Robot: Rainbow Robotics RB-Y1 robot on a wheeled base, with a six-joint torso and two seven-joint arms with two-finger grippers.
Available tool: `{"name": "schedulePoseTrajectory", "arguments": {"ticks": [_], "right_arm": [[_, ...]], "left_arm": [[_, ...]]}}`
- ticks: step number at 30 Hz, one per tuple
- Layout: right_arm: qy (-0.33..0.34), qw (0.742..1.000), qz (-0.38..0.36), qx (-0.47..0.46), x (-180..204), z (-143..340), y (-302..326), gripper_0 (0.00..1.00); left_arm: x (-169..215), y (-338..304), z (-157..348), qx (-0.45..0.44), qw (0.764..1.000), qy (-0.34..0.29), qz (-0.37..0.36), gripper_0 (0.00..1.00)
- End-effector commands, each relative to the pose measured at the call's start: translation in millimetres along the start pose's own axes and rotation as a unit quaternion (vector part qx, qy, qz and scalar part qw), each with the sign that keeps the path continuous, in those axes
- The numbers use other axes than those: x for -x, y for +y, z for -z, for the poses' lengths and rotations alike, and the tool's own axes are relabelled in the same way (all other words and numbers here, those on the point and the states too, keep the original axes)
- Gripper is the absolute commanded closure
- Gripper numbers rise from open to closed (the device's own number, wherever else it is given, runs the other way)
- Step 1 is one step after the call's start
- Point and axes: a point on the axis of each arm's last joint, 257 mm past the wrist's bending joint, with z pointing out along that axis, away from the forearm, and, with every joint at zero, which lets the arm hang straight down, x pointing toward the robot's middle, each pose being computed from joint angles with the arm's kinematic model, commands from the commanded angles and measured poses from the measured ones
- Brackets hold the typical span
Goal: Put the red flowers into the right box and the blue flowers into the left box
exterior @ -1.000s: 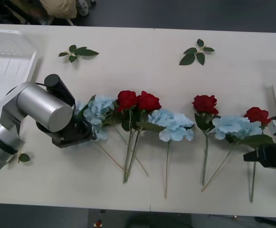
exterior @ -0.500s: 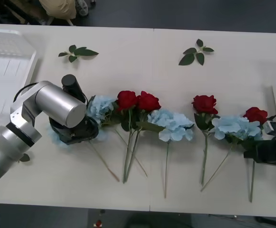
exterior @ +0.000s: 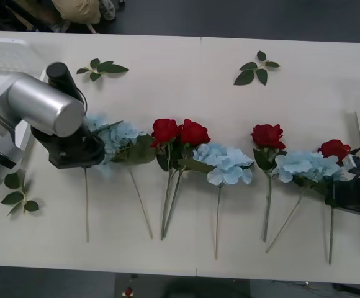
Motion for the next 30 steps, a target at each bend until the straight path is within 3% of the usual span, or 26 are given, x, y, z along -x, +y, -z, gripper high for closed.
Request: {"name": "schedulePoseTrajectory", "arguments": {"ticks": [1, 8, 13, 14, 15, 16, 19, 23, 30], "right_arm": [[0.0, 1.0, -0.005, 0.025, 8, 17, 21, 1.0], [-0.006, 0.994, -0.009, 0.11, 28, 84, 76, 1.0], [-0.094, 0.993, 0.033, 0.058, 87, 183, 52, 1.0], [-0.114, 0.992, 0.047, 0.037, 98, 198, 41, 1.0], [-0.127, 0.99, 0.057, 0.023, 104, 206, 35, 1.0], [-0.143, 0.987, 0.075, -0.011, 114, 218, 18, 1.0], [-0.164, 0.978, 0.103, -0.083, 132, 233, -25, 1.0], [-0.156, 0.974, 0.085, -0.142, 140, 217, -85, 1.0], [-0.153, 0.972, 0.084, -0.157, 153, 192, -129, 1.0]], "left_arm": [[34, 1, 75, -0.031, 0.996, -0.046, -0.063, 1.0], [42, -15, 134, -0.047, 0.973, -0.101, -0.2, 1.0], [52, -37, 134, -0.067, 0.964, -0.131, -0.222, 1.0], [56, -40, 133, -0.07, 0.963, -0.138, -0.221, 0.53], [57, -41, 131, -0.07, 0.963, -0.14, -0.221, 0.16], [61, -41, 129, -0.069, 0.963, -0.143, -0.219, 0.0], [65, -37, 124, -0.064, 0.963, -0.144, -0.22, 0.0], [71, -24, 119, -0.04, 0.957, -0.145, -0.246, 0.0], [85, 8, 107, 0.012, 0.955, -0.142, -0.259, 0.0]]}}
